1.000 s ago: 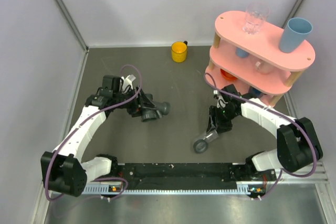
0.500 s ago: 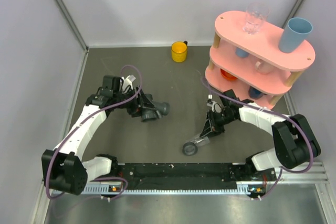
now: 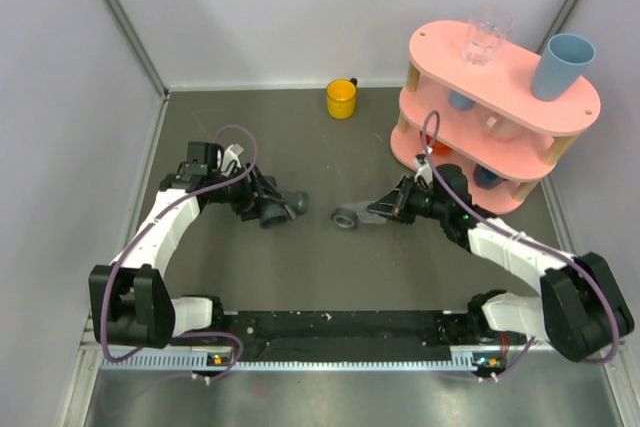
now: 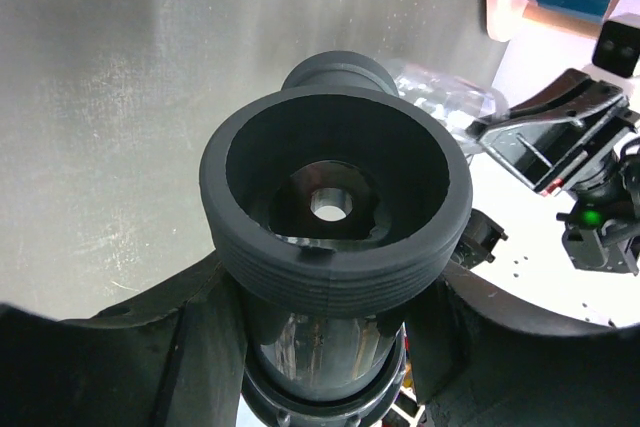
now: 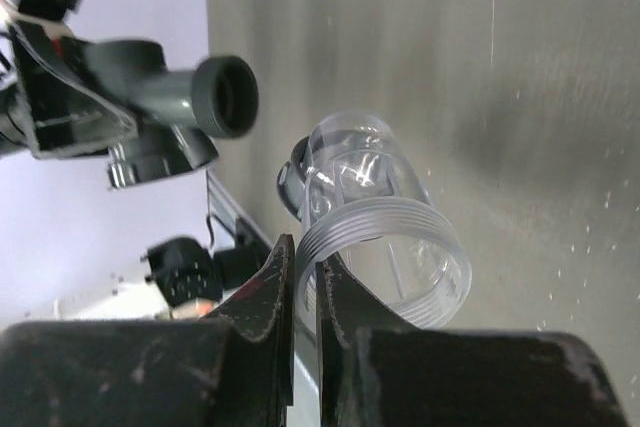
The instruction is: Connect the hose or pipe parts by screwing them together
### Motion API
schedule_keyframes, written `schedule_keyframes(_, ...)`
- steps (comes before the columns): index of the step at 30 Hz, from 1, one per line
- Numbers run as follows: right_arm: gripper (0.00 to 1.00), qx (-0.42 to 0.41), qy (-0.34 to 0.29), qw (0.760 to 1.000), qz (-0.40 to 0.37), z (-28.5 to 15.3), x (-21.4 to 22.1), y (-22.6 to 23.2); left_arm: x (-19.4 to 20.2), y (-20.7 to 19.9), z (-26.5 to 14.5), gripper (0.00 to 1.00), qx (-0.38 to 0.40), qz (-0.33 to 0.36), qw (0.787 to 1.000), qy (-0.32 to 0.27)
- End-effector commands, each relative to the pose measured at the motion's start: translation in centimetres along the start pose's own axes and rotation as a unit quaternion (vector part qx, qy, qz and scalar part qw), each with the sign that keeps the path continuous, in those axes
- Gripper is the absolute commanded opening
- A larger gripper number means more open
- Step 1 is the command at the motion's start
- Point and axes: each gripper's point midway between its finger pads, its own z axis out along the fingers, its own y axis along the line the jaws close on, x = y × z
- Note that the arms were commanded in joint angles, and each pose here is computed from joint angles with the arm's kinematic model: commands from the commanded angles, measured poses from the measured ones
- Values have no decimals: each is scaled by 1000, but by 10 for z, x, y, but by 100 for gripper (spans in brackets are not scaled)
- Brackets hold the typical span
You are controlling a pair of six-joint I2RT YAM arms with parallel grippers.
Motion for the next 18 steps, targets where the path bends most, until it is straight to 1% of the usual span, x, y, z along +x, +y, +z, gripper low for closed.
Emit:
schedule_keyframes(1,0,-57,-187,981,6,-12,-53,37,-7,-11,-3,0,13,22,1000,-8)
schedule_keyframes(3,0,-39,-195,980,12,-8,-48,30,-6,-6,0,0,11,18,1000,-4)
schedule_keyframes(4,3,-25,-189,981,13,-5,-42,23,-4,-3,2,0,10,14,1000,-2)
schedule_keyframes(5,4,-9,-169,985,12,1,-28,17,-3,-1,3,0,10,12,1000,1)
schedule_keyframes(6,5,5,-169,985,17,3,-23,10,-2,0,4,0,10,9,1000,1)
schedule_keyframes(7,12,19,-161,987,24,6,-15,0,-1,3,5,0,9,6,1000,3)
schedule_keyframes(8,15,31,-152,987,37,7,-6,-6,-1,3,6,0,9,5,1000,3)
schedule_keyframes(10,20,44,-142,988,41,8,11,-16,-1,5,8,0,9,4,1000,5)
schedule_keyframes(11,22,41,-144,988,44,5,14,-12,-1,6,8,0,7,4,1000,5)
schedule_keyframes(14,33,71,-136,987,44,1,31,-22,0,9,10,0,5,4,1000,7)
schedule_keyframes(16,39,90,-115,988,47,-2,45,-25,1,12,12,0,4,3,1000,10)
schedule_keyframes(18,41,106,-93,989,43,-5,58,-28,2,13,14,0,6,2,1000,12)
